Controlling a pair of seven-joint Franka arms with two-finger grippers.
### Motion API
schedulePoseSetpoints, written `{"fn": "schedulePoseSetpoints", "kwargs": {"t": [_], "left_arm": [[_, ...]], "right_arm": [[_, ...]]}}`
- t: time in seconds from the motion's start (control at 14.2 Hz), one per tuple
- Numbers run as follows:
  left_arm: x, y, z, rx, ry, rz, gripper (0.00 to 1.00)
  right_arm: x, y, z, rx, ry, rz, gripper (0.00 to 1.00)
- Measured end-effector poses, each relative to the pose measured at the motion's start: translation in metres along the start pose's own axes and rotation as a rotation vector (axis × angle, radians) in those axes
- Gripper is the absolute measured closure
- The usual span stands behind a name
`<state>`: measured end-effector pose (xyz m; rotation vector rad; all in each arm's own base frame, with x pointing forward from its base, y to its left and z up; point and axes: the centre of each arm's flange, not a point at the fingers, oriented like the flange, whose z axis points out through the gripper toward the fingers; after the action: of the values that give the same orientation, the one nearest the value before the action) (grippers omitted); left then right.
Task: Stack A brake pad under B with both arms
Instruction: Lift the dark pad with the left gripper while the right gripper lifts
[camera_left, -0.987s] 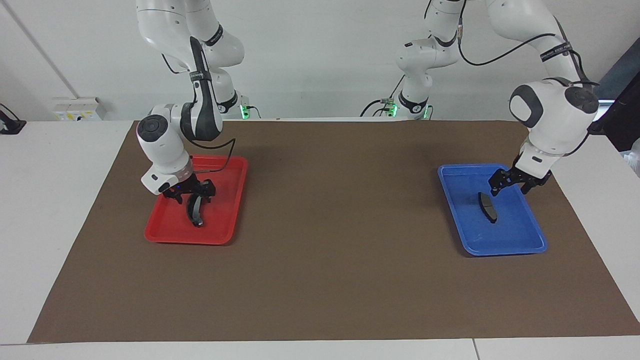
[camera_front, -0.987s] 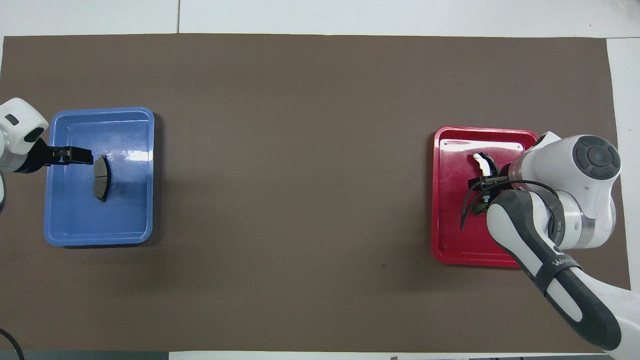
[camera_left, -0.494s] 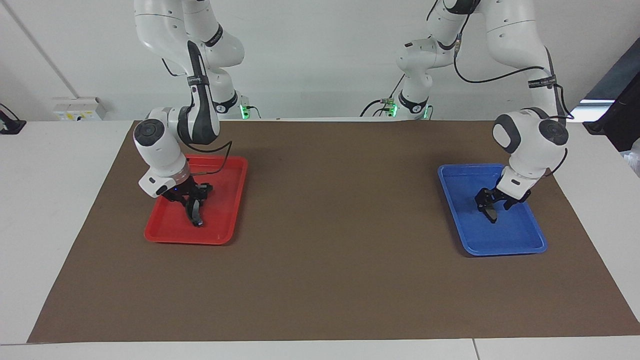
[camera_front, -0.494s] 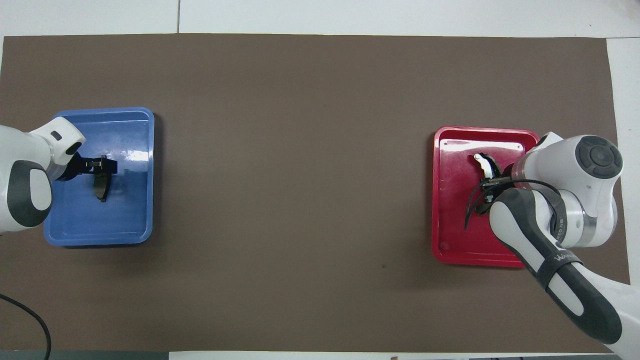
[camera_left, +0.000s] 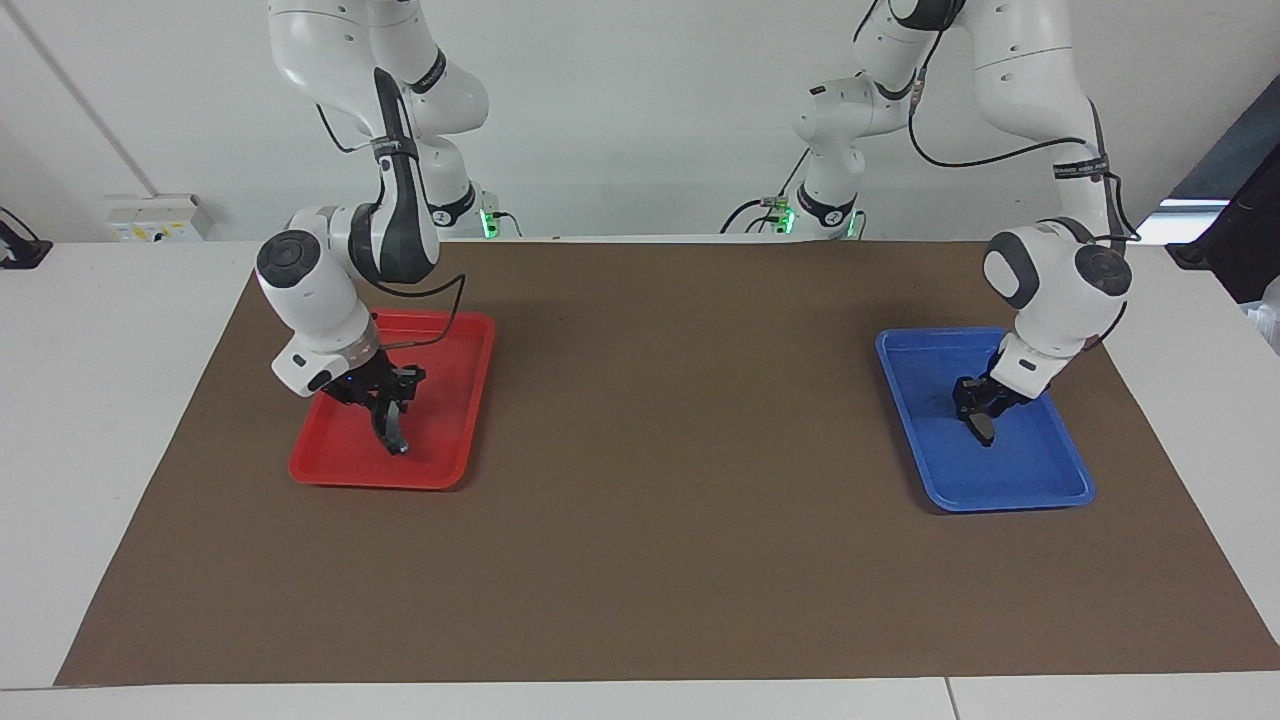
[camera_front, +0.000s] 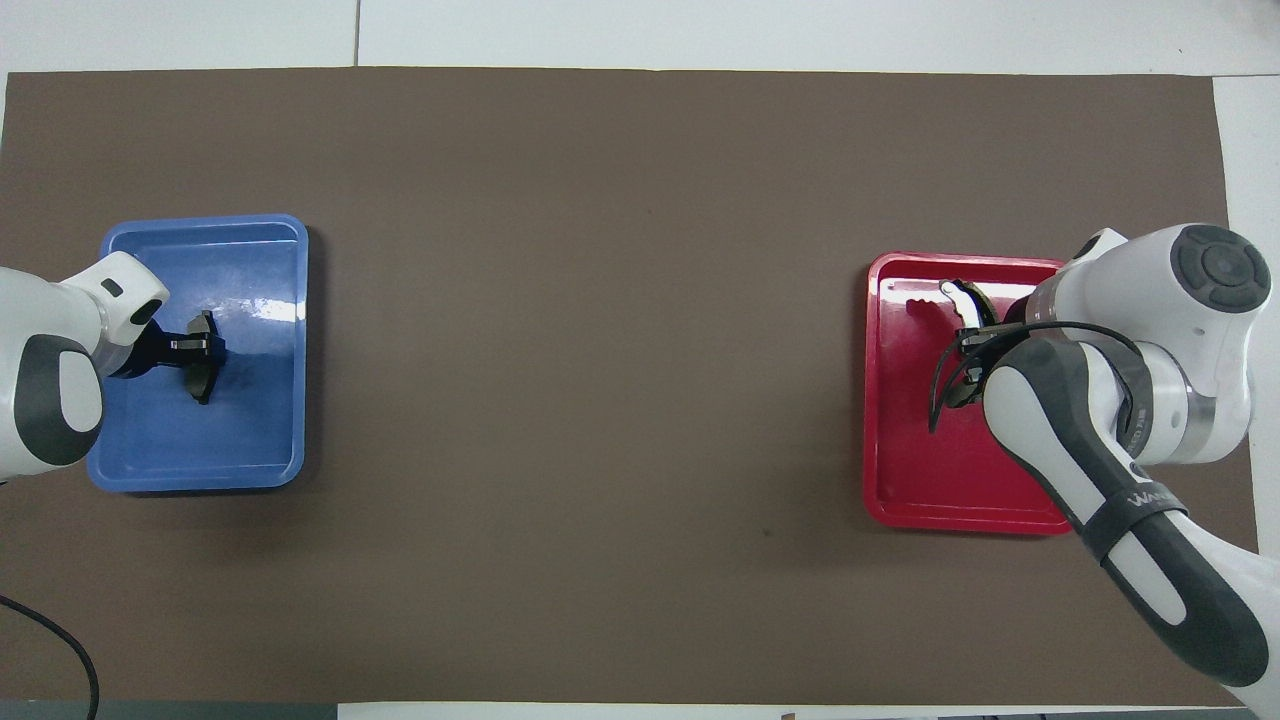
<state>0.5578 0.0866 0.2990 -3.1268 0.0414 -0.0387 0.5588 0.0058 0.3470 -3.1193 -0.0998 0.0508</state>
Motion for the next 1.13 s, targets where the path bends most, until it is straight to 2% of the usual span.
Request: {"fn": "schedulePoseSetpoints", "kwargs": {"t": [0.07,0.35,0.56,0.71,0.85,1.13], "left_arm": [[0.000,0.001,-0.002,0.001,0.003,0.002,0.60],[0.001,0.001,-0.008,0.002,0.012,0.003,0.61],[0.005,0.021,-0.040,0.001,0.020,0.033,0.61],[0.012,0.063,-0.073,-0.003,0.004,0.035,0.61],[0.017,0.122,-0.092,-0.006,0.017,0.016,0.61],[0.009,0.239,-0.093,-0.029,0.063,-0.054,0.61]], "right_arm": [[0.008,-0.005,-0.016,0.009,-0.002,-0.004,0.58],[0.027,-0.036,-0.056,0.017,0.003,-0.033,0.58],[0.030,-0.062,-0.070,0.017,-0.017,-0.021,0.58],[0.031,-0.085,-0.084,0.015,-0.026,-0.008,0.58],[0.032,-0.109,-0.095,0.015,-0.018,0.002,0.58],[0.030,-0.141,-0.102,0.014,-0.006,0.018,0.58]]}}
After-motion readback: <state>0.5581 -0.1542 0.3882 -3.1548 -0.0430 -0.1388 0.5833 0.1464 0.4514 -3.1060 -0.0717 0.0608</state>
